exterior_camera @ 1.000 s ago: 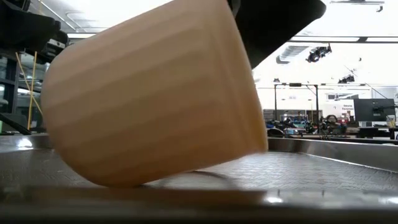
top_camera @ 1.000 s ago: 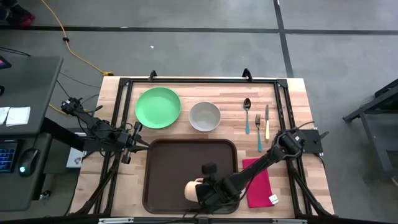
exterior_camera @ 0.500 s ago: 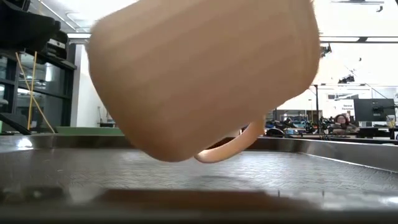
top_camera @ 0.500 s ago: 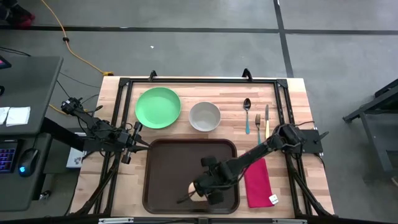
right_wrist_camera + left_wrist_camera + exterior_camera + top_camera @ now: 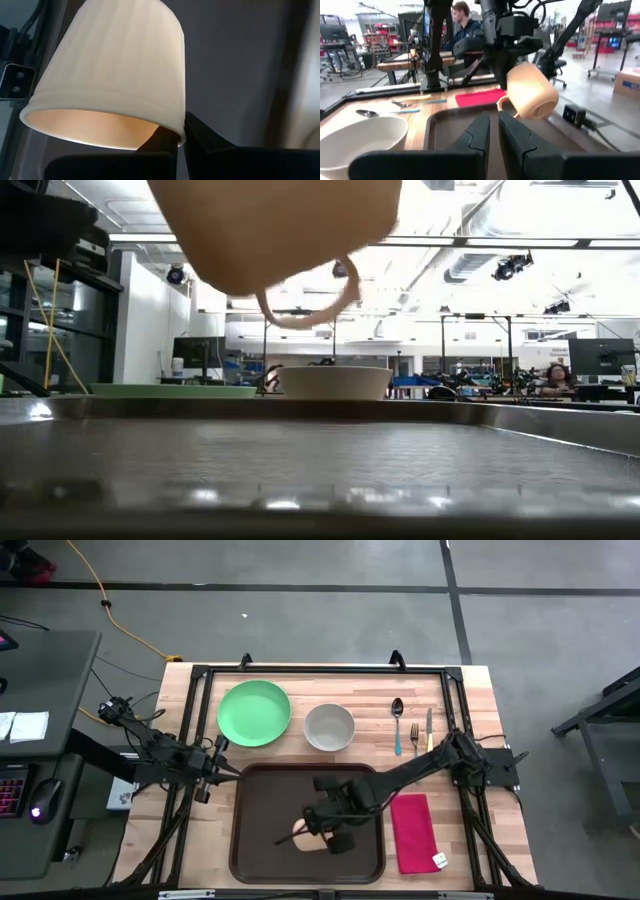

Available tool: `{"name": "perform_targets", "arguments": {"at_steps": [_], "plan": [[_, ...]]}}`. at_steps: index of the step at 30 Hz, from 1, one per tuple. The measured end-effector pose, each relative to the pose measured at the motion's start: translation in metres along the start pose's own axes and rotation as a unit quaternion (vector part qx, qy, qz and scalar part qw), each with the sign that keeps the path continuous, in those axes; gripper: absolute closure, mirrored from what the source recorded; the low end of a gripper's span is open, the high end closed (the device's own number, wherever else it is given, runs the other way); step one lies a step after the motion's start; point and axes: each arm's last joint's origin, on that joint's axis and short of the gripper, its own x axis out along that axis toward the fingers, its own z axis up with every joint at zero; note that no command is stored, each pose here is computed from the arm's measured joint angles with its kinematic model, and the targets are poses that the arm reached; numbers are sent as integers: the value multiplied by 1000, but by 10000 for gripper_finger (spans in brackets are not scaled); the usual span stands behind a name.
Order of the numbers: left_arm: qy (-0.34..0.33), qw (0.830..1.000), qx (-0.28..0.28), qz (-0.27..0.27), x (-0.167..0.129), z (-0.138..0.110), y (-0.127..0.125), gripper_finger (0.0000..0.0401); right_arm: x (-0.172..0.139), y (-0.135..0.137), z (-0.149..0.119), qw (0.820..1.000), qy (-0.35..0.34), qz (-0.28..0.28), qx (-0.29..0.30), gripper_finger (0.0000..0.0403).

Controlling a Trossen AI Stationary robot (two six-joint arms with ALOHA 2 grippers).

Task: Set up tray
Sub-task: Put the light orange mug on the top left of the brown tray

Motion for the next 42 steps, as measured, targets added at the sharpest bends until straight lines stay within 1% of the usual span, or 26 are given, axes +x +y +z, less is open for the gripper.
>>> {"name": "perform_targets", "arguments": {"at_steps": [3, 9, 15, 21, 23, 25, 32, 37, 42], "plan": [[-8, 1000, -7, 0, 0, 2, 0, 329, -11, -4, 6, 999, -11, -6, -34, 402], [-10, 999, -47, -1, 0, 2, 0, 329, -24, -7, 12, 993, -27, -17, -114, 402], [-11, 997, -80, -2, 0, 2, 0, 329, -25, -10, 8, 979, -2, -46, -200, 402], [-12, 996, -84, -2, 0, 3, 0, 329, -25, -12, 8, 959, 8, -79, -274, 403], [-12, 996, -87, -2, 0, 3, 0, 329, -25, -12, 8, 950, 12, -92, -298, 403], [-12, 995, -101, -1, 0, 3, 0, 329, -25, -13, 9, 941, 18, -109, -321, 403], [-12, 983, -183, 1, 0, 3, 0, 329, -26, -15, 11, 909, 30, -162, -383, 403], [-13, 974, -226, 1, 0, 3, 0, 329, -28, -11, 15, 874, 35, -213, -435, 403], [-13, 967, -255, 1, 0, 3, 1, 329, -30, -5, 21, 852, 19, -239, -466, 403]]}}
